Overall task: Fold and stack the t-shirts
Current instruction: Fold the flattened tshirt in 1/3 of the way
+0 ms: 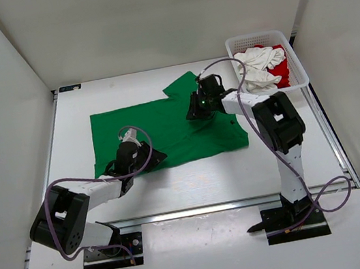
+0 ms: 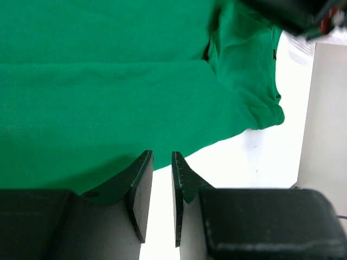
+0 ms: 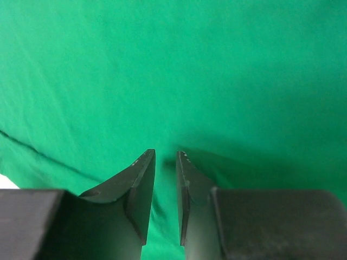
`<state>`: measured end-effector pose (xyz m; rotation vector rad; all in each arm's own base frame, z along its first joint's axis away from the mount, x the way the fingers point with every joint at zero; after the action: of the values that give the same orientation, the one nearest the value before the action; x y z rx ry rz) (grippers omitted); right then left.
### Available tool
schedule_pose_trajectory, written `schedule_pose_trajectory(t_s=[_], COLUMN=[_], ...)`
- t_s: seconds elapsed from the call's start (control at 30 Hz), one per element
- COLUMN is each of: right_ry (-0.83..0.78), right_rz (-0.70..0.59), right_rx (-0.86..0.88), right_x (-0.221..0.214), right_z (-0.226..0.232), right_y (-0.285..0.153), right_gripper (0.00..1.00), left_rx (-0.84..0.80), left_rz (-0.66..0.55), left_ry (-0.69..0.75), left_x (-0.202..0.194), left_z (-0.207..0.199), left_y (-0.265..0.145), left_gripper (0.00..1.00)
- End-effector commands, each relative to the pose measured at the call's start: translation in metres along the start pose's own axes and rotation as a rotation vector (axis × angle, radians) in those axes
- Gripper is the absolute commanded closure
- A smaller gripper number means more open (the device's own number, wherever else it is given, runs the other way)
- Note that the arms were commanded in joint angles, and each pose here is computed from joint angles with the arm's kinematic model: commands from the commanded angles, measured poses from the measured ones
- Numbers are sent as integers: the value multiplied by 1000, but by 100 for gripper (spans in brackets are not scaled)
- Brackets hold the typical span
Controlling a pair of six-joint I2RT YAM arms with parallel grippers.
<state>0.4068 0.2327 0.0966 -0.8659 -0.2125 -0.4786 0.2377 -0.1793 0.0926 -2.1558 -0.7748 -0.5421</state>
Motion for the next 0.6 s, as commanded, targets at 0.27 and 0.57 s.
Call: schedule_pose_trajectory(t_s=[0.27, 0.57], right_ry=[-174, -251], right_rz=[-62, -16], right_rx=[-54, -208], right_x=[0, -13], right_z=[29, 24], right_y=[-25, 0], right_gripper=[72, 70], left_rx=[-11, -23], left_rz=[-46, -47], left_ry=[0, 10], left_x=[10, 7], left_z=[-1, -1], left_y=[-4, -5], left_gripper=[69, 69])
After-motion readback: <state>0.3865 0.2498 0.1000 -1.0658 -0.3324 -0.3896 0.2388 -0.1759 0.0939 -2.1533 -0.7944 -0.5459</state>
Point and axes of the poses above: each gripper's point midway between its finger pads, its own y axis out along the fingers, its own z axis along the line the jaws close on, x = y × z, the point moved 7 cm from there along -y, back along the fingers, and after that the axes turned 11 degrees about y, right-handed, at the moved point
